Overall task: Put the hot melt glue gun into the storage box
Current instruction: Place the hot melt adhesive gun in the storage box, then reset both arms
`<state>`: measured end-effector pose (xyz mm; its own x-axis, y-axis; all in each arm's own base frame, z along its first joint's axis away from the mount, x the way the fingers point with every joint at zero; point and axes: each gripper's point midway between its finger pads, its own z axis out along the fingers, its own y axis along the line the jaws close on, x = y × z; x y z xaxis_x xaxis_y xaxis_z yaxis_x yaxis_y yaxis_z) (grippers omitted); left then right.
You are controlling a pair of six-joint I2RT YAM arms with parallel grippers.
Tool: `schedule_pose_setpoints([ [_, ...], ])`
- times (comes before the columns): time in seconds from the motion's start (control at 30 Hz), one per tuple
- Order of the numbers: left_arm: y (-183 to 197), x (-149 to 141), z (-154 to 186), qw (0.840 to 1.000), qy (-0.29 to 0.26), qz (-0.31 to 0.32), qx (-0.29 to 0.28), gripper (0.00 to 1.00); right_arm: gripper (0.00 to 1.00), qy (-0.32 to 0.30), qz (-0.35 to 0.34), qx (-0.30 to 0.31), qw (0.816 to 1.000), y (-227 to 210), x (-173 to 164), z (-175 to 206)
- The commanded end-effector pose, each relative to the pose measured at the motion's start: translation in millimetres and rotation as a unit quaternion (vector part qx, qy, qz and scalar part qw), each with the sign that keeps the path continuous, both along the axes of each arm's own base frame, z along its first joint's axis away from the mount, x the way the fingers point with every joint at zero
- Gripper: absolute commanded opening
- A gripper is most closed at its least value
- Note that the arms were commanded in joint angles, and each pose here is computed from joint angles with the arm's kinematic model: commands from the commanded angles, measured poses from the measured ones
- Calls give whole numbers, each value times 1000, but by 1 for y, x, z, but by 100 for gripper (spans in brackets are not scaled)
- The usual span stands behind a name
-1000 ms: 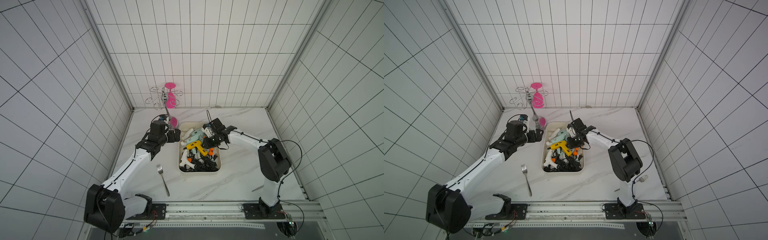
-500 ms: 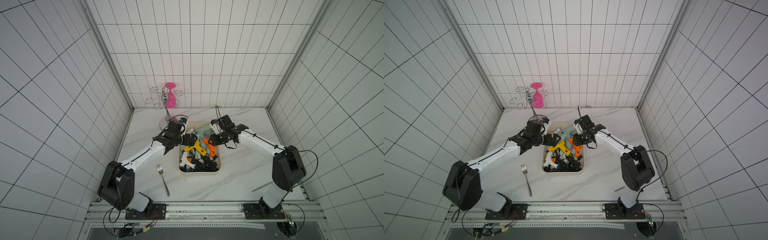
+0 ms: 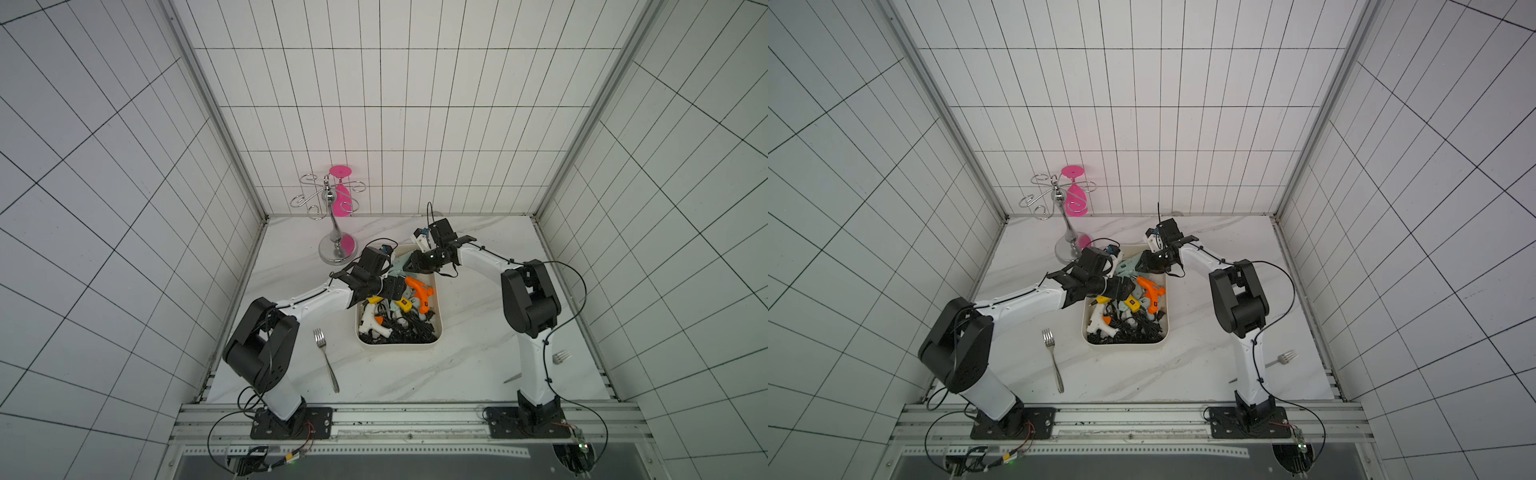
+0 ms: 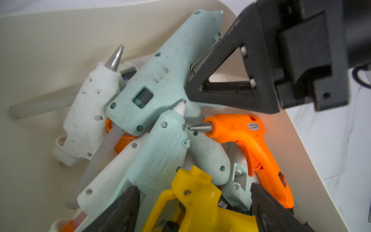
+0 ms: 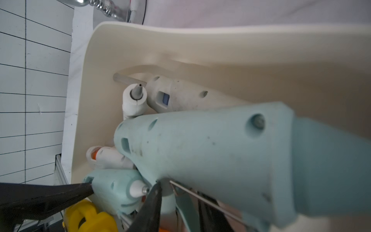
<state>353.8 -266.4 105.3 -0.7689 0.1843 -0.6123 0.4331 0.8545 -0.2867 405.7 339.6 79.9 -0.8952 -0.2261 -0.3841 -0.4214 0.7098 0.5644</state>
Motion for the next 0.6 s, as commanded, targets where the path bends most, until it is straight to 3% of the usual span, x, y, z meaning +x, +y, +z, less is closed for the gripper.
schedule_pose_setpoints([
  [0.0, 18, -30, -51, 996, 72, 3, 55, 85, 32, -1, -4, 2, 1000, 0, -6, -2],
  [0.17, 22, -41, -51, 995, 82, 22, 43, 82, 32, 14, 2, 2, 1000, 0, -8, -1],
  [0.3, 24, -44, -33, 996, 70, 24, 41, 83, 34, -17, -4, 10, 1000, -7, -9, 34],
  [0.47, 14, -27, 40, 999, -40, 18, -17, 97, 47, -99, -16, 36, 994, -22, -9, 103],
  [0.57, 18, -13, 90, 993, -111, 32, -34, 99, 55, -149, -23, 47, 987, -37, -11, 139],
])
